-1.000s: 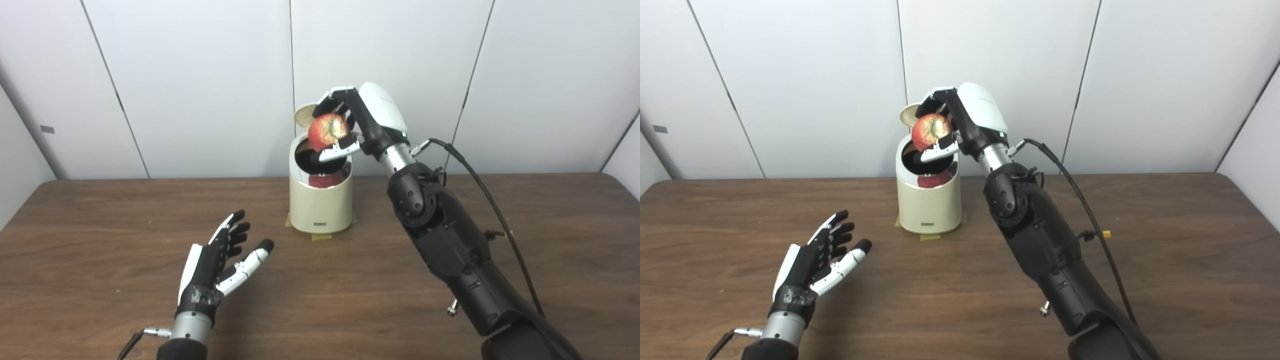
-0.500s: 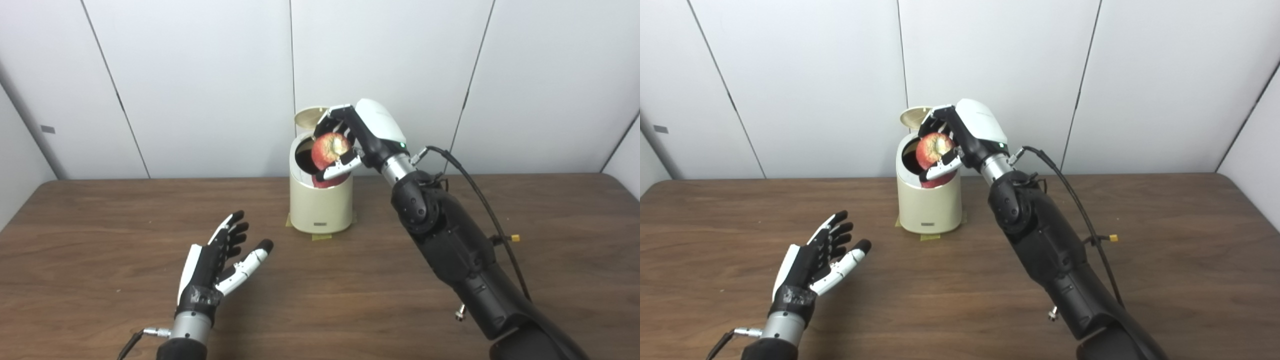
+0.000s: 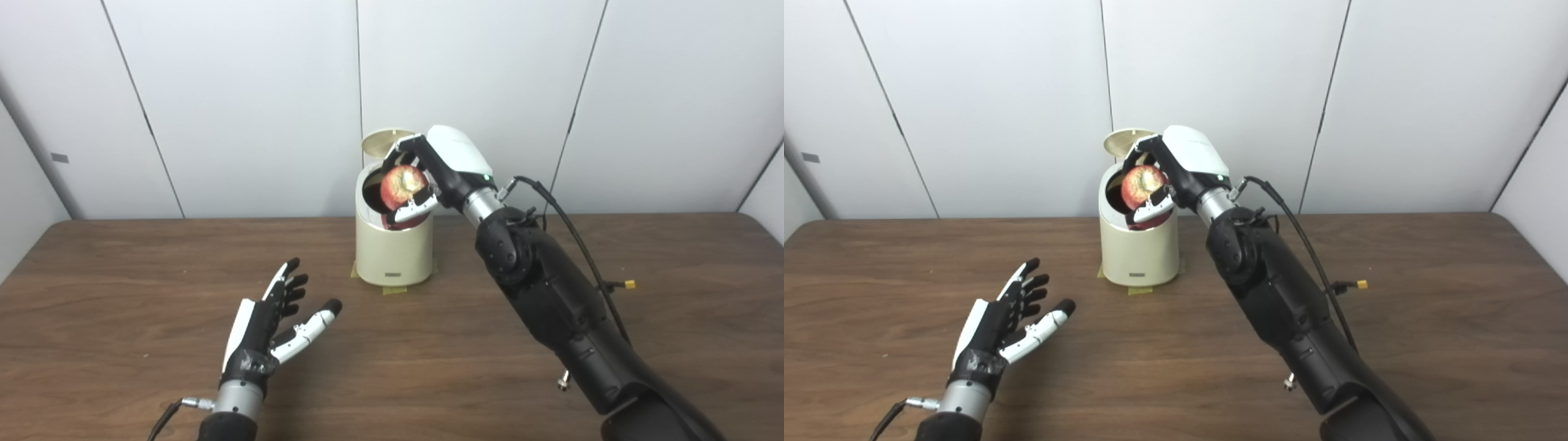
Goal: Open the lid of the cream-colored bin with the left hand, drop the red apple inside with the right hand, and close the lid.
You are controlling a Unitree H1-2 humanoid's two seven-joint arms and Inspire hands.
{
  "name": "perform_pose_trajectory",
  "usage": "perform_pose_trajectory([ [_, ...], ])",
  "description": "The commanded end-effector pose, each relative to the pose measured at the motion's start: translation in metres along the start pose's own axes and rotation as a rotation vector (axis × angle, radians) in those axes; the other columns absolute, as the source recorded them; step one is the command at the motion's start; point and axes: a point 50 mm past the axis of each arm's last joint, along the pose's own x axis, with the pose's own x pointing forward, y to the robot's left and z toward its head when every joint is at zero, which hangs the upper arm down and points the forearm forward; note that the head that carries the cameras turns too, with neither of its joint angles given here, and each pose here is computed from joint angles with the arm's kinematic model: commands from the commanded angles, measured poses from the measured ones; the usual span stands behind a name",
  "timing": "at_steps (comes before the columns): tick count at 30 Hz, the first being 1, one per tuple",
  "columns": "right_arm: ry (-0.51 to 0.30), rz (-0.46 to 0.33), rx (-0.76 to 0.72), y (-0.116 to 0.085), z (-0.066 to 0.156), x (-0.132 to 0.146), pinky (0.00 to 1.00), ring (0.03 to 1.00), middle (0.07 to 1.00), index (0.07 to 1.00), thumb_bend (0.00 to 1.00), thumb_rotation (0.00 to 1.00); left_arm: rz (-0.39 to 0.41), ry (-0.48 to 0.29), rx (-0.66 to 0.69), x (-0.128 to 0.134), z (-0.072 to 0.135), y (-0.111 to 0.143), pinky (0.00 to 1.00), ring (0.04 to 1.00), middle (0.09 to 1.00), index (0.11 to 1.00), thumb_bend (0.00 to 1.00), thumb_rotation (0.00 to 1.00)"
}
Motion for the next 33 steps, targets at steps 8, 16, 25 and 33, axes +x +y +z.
perform_pose_trajectory([
  [8,-0.057,-0.067,-0.05,-0.032,0.016,0.017,0.64,0.754,0.789,0.782,0.91,0.12,0.005,-0.096,0.02,0.007,0.019,0.002,0.86,0.886,0.909,0.975,0.72,0.43],
  [16,-0.065,-0.059,-0.072,-0.034,0.015,0.015,0.67,0.757,0.777,0.763,0.92,0.13,-0.01,-0.089,0.02,0.006,0.019,0.002,0.87,0.895,0.911,0.98,0.71,0.42],
  [25,-0.08,-0.157,0.099,-0.043,0.011,0.004,0.44,0.485,0.517,0.533,0.59,0.01,-0.017,-0.088,0.015,0.007,0.019,-0.001,0.87,0.894,0.917,0.973,0.71,0.42],
  [33,-0.113,-0.261,0.178,-0.052,0.014,-0.013,0.34,0.409,0.496,0.493,0.5,0.0,-0.031,-0.082,0.038,0.01,0.018,0.002,0.87,0.895,0.915,0.962,0.71,0.42],
])
